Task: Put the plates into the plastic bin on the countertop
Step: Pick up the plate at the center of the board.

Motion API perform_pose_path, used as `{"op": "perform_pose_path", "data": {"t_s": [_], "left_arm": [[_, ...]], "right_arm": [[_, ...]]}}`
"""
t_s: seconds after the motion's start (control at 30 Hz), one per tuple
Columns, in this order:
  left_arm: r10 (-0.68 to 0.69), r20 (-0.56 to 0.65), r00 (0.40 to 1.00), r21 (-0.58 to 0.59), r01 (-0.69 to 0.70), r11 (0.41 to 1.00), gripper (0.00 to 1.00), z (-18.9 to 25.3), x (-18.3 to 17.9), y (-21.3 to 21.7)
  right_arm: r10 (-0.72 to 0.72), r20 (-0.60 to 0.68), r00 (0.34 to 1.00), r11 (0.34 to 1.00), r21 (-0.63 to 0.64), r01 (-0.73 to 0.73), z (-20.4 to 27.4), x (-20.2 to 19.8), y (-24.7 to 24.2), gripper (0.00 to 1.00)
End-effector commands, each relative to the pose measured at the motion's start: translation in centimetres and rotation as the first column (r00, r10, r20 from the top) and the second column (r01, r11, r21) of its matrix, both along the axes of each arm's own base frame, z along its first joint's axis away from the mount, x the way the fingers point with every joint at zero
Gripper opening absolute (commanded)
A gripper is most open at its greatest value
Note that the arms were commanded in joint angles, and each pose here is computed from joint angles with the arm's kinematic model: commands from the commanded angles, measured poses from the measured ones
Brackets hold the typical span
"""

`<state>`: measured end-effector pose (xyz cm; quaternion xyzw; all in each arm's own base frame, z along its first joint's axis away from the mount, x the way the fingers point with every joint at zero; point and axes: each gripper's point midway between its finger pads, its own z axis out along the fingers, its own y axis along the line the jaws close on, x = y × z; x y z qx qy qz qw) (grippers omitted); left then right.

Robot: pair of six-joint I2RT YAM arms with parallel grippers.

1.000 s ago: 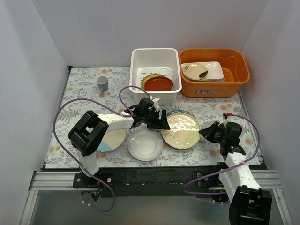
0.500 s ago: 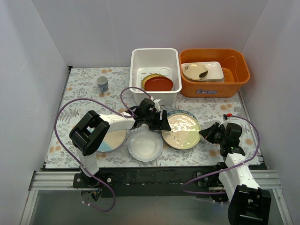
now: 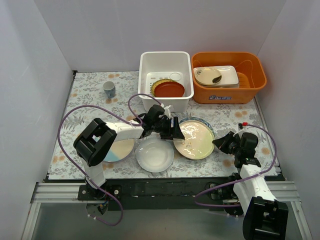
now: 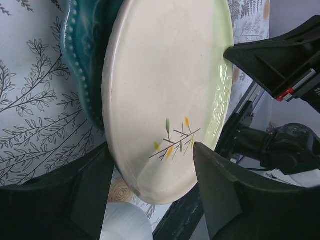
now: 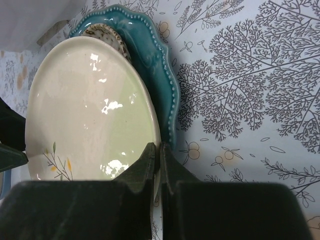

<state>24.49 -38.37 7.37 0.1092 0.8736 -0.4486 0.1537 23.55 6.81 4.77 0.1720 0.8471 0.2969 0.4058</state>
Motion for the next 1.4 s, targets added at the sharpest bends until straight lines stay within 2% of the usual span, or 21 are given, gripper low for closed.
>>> {"op": "perform_pose_path", "data": {"t_s": [0.0,0.43,0.73,1.07,1.27,1.37], "left_arm": [[-0.07,0.135,0.988,-0.239,0.101,0.966,0.6,9.0,-0.6,-2.5],[-0.047,0.172,0.984,-0.277,0.094,0.956,0.59,13.4,-1.0,-1.8],[-0.075,0.106,0.992,-0.247,0.099,0.964,0.59,10.1,-1.3,-2.8],[-0.089,0.092,0.992,-0.224,0.108,0.969,0.57,8.5,-1.5,-3.6],[-0.096,0.069,0.993,-0.193,0.108,0.975,0.52,7.3,-1.6,-4.1],[-0.102,0.06,0.993,-0.18,0.111,0.977,0.45,6.7,-1.7,-4.5]], "right_arm": [[0.034,0.068,0.997,0.999,0.033,-0.036,1.6,0.7,0.7,0.01],[0.041,0.075,0.996,0.998,0.045,-0.045,1.7,0.7,0.9,0.01],[0.048,0.087,0.995,0.997,0.049,-0.052,2.0,0.8,1.0,0.01],[0.05,0.1,0.994,0.997,0.049,-0.055,2.5,0.9,1.0,0.01],[0.054,0.109,0.993,0.997,0.052,-0.06,2.7,1.0,1.1,0.01],[0.062,0.113,0.992,0.996,0.053,-0.068,2.8,1.0,1.2,0.01]]}}
